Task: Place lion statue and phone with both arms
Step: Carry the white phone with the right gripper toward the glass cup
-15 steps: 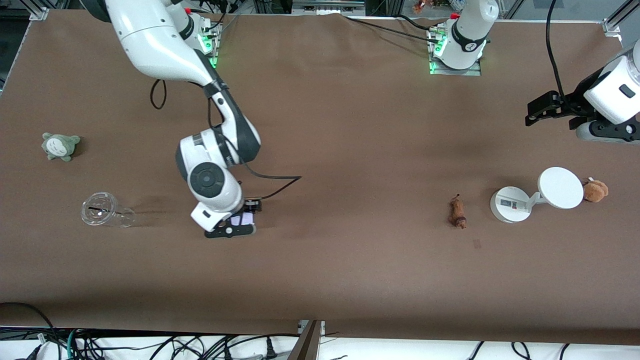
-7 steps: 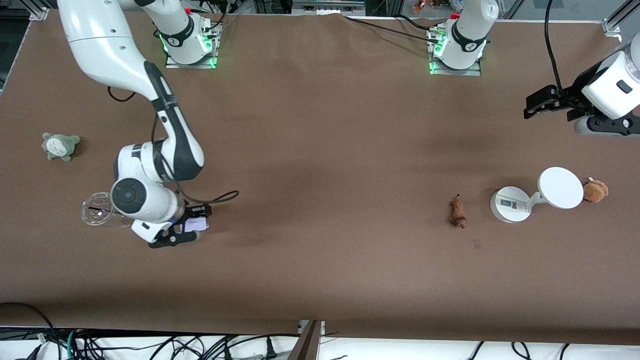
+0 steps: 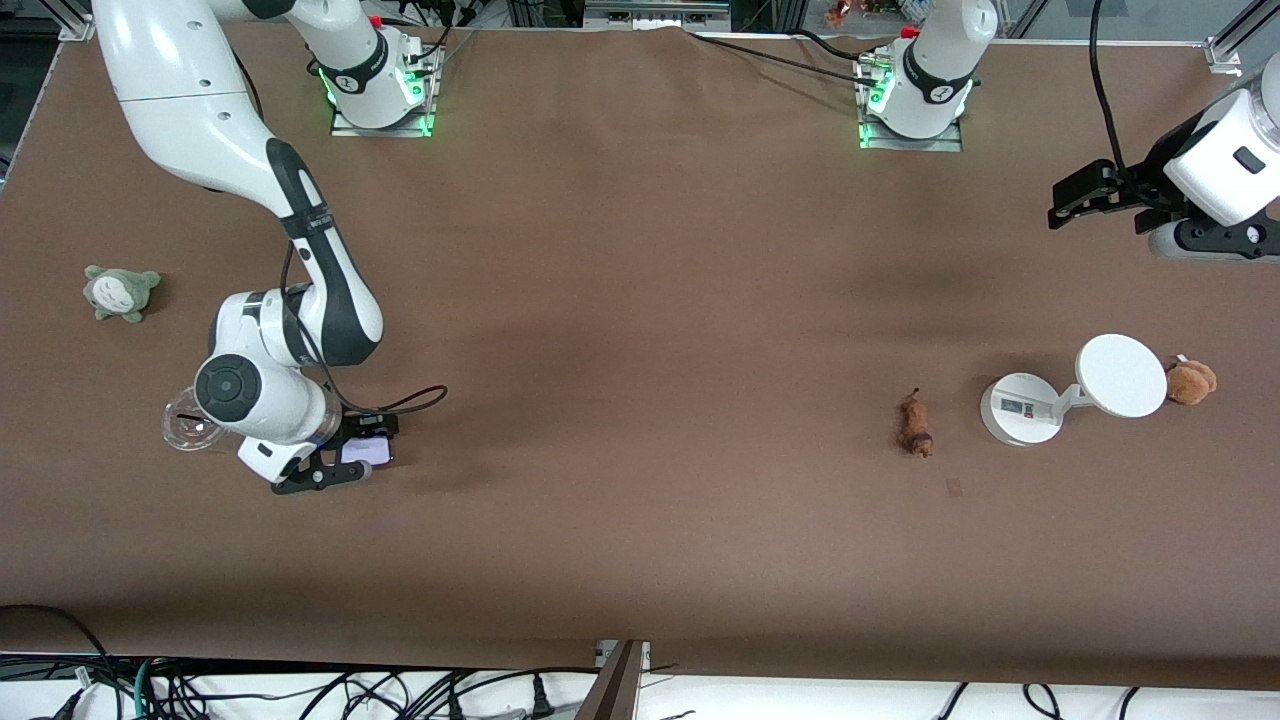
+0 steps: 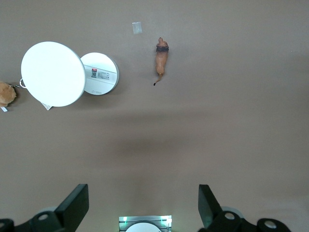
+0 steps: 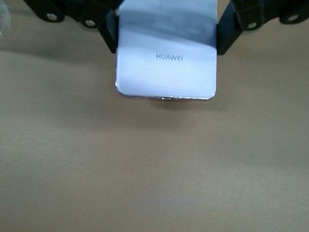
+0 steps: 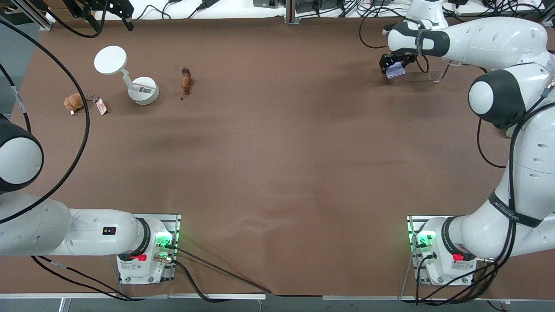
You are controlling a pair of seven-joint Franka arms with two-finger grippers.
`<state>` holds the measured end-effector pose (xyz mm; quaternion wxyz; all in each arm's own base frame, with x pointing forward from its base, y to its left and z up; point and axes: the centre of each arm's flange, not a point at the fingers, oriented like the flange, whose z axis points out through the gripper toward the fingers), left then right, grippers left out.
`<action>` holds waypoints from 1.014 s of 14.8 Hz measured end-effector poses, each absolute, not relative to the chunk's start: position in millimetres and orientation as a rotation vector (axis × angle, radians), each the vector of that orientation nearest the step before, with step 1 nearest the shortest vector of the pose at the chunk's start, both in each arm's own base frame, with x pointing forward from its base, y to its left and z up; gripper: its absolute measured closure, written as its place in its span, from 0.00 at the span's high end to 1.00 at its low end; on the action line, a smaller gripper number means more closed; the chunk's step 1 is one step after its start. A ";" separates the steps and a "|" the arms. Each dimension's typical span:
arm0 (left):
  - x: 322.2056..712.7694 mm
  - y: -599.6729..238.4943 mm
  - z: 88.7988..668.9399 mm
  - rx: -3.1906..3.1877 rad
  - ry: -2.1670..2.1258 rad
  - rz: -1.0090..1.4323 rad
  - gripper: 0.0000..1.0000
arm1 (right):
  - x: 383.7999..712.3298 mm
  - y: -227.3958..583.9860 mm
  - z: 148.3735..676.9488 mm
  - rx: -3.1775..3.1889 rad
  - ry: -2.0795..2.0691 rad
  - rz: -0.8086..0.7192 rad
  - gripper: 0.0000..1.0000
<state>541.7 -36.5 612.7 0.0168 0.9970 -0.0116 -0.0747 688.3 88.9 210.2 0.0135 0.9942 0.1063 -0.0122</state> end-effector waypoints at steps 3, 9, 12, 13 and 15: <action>543.4 -38.7 613.9 3.109 -0.042 -0.207 1.00 | 691.3 64.1 205.5 3.096 0.338 -0.025 0.84; 547.2 -30.7 627.7 3.152 -0.019 -0.132 1.00 | 690.8 48.5 186.4 3.097 0.320 0.006 0.84; 552.2 -35.0 618.9 3.152 -0.032 -0.155 1.00 | 690.1 41.6 181.3 3.098 0.308 0.015 0.84; 555.0 -37.1 615.4 3.151 -0.037 -0.155 1.00 | 690.2 39.9 181.2 3.098 0.305 0.015 0.84; 561.3 -38.8 610.7 3.151 -0.041 -0.133 1.00 | 690.7 32.6 181.2 3.098 0.300 0.016 0.84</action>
